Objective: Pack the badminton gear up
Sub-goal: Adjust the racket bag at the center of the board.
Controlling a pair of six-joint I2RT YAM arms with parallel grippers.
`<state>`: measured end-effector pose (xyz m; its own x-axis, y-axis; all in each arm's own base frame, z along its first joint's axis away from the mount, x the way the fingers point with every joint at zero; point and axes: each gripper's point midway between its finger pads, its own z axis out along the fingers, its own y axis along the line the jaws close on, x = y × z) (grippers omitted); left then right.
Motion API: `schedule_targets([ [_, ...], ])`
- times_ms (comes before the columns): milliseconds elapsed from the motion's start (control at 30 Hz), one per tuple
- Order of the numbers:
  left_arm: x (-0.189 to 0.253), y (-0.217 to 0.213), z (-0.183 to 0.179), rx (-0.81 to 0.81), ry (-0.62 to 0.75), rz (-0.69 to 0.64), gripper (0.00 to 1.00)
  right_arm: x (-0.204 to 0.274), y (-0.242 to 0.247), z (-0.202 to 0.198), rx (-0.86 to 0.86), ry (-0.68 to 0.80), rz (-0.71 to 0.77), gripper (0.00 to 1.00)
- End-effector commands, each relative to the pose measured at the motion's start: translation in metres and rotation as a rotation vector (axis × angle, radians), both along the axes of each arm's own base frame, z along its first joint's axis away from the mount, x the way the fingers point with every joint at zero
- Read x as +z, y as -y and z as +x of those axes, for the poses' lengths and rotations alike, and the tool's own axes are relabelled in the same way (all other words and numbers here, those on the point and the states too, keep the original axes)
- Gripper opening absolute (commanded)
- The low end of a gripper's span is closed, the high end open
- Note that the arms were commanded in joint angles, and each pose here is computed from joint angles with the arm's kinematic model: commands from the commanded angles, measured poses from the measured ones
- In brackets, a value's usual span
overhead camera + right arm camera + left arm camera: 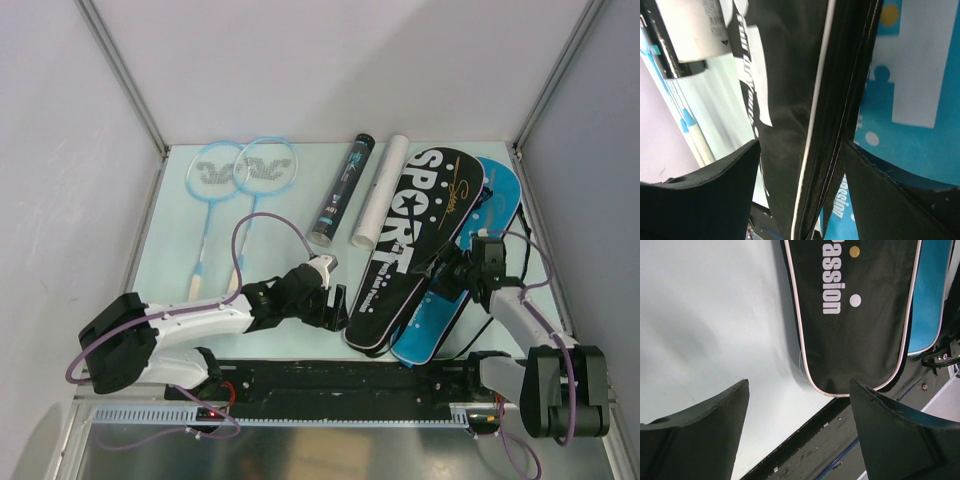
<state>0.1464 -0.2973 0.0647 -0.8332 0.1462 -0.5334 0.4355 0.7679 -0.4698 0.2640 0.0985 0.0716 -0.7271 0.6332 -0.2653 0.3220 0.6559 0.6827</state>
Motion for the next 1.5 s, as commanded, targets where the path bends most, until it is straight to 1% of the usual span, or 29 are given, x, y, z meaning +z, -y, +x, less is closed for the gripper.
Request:
schedule_targets([
  [0,0.022,0.015,0.009,-0.009,0.038,-0.074,0.84,-0.004,-0.014,-0.009,-0.055,0.001,0.047,0.7],
  [133,0.022,0.017,0.01,-0.003,0.035,-0.083,0.83,-0.014,-0.029,-0.023,-0.063,-0.018,0.074,0.69],
  [267,0.022,0.019,0.01,0.002,0.029,-0.094,0.82,-0.024,-0.029,-0.026,-0.092,-0.02,0.059,0.68],
  [400,0.023,0.02,0.009,0.005,0.023,-0.105,0.81,-0.027,-0.028,-0.026,-0.112,-0.006,0.058,0.62],
  [533,0.026,0.021,0.009,0.003,0.027,-0.114,0.81,-0.025,-0.025,-0.025,-0.131,0.018,0.054,0.5],
  [800,0.031,0.024,0.005,-0.006,0.002,-0.147,0.81,-0.009,-0.021,-0.019,-0.178,0.101,0.082,0.14],
  [867,0.032,0.022,0.004,-0.018,0.015,-0.153,0.81,-0.003,-0.022,-0.018,-0.181,0.129,0.103,0.05],
  [900,0.033,0.02,0.003,-0.027,0.028,-0.154,0.81,0.001,-0.023,-0.017,-0.183,0.143,0.116,0.02],
  [967,0.035,0.017,0.005,-0.056,0.073,-0.141,0.8,0.009,-0.025,-0.017,-0.185,0.165,0.142,0.01],
  [1067,0.038,0.009,0.011,-0.11,0.173,-0.083,0.78,0.021,-0.028,-0.016,-0.19,0.189,0.183,0.0],
  [1133,0.045,0.007,0.012,-0.18,0.245,-0.063,0.75,0.029,-0.03,-0.016,-0.197,0.196,0.213,0.0],
  [1200,0.053,0.008,0.008,-0.283,0.351,-0.039,0.74,0.037,-0.033,-0.015,-0.197,0.203,0.248,0.0],
  [1300,0.064,0.014,-0.005,-0.44,0.55,0.024,0.77,0.047,-0.039,-0.014,-0.192,0.205,0.301,0.0],
  [1367,0.07,0.014,-0.004,-0.461,0.681,0.085,0.8,0.055,-0.042,-0.012,-0.195,0.209,0.335,0.0],
  [1400,0.073,0.014,-0.003,-0.464,0.722,0.094,0.8,0.058,-0.043,-0.012,-0.199,0.209,0.353,0.0],
  [1467,0.078,0.018,-0.006,-0.467,0.768,0.063,0.8,0.066,-0.045,-0.01,-0.2,0.218,0.382,0.0],
])
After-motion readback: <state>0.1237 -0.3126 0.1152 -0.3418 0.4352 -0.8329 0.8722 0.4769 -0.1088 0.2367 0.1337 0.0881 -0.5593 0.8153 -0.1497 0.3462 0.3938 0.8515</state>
